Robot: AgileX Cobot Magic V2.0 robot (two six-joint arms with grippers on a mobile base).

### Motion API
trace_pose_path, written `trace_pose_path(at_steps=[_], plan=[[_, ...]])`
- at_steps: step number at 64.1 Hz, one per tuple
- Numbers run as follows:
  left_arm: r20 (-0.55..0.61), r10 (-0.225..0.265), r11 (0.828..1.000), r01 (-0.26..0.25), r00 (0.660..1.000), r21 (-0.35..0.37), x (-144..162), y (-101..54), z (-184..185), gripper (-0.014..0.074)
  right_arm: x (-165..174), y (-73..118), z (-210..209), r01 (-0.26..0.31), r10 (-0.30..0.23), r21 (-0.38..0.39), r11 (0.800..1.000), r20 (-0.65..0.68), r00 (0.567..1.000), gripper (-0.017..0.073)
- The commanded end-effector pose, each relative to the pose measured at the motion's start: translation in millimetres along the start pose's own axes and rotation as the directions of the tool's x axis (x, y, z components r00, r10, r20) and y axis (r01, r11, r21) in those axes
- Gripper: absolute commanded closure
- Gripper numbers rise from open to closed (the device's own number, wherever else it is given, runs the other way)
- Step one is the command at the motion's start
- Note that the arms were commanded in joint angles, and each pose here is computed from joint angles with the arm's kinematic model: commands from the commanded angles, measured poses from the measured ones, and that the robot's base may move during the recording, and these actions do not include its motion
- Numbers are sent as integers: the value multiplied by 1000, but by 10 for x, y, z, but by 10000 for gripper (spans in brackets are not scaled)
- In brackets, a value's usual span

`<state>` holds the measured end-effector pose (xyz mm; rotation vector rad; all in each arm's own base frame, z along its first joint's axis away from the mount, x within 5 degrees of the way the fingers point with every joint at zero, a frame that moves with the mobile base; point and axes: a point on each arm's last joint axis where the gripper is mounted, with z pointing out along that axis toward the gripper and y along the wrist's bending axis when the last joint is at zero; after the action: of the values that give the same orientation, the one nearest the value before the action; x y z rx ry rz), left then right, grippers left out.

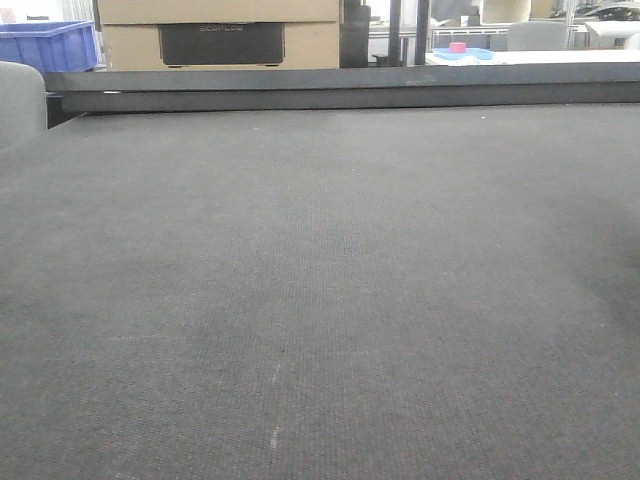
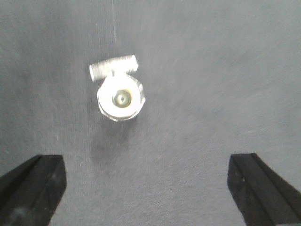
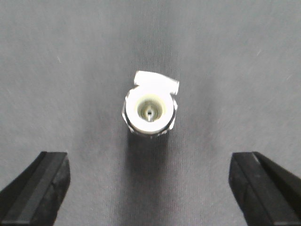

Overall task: Place valve from conveyor to right shelf box
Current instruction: 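Close the left and right grippers around each white valve body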

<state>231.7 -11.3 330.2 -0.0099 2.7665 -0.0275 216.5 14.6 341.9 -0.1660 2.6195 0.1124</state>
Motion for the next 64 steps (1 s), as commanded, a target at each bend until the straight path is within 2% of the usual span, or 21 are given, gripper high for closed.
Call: trace_pose_path(at_steps=[1, 16, 36, 64], plan=[[-47, 1, 1000, -1, 999, -6, -75, -16, 157, -6, -52, -33, 119, 18, -18, 9, 1000, -43, 999, -10], [-102, 3, 1000, -4, 995, -12, -209, -22, 502, -6, -163, -87, 542, 6, -6, 4, 1000, -130, 992, -10], [-104, 1, 1000, -2, 995, -13, -285, -21, 683, -6, -237, -137, 947, -4, 5, 5, 1000, -180, 984, -10], [-183, 0, 1000, -4, 983, -17, -327, -24, 1013, -6, -252, -167, 1212, -11, 11, 5, 1000, -218, 976, -10]])
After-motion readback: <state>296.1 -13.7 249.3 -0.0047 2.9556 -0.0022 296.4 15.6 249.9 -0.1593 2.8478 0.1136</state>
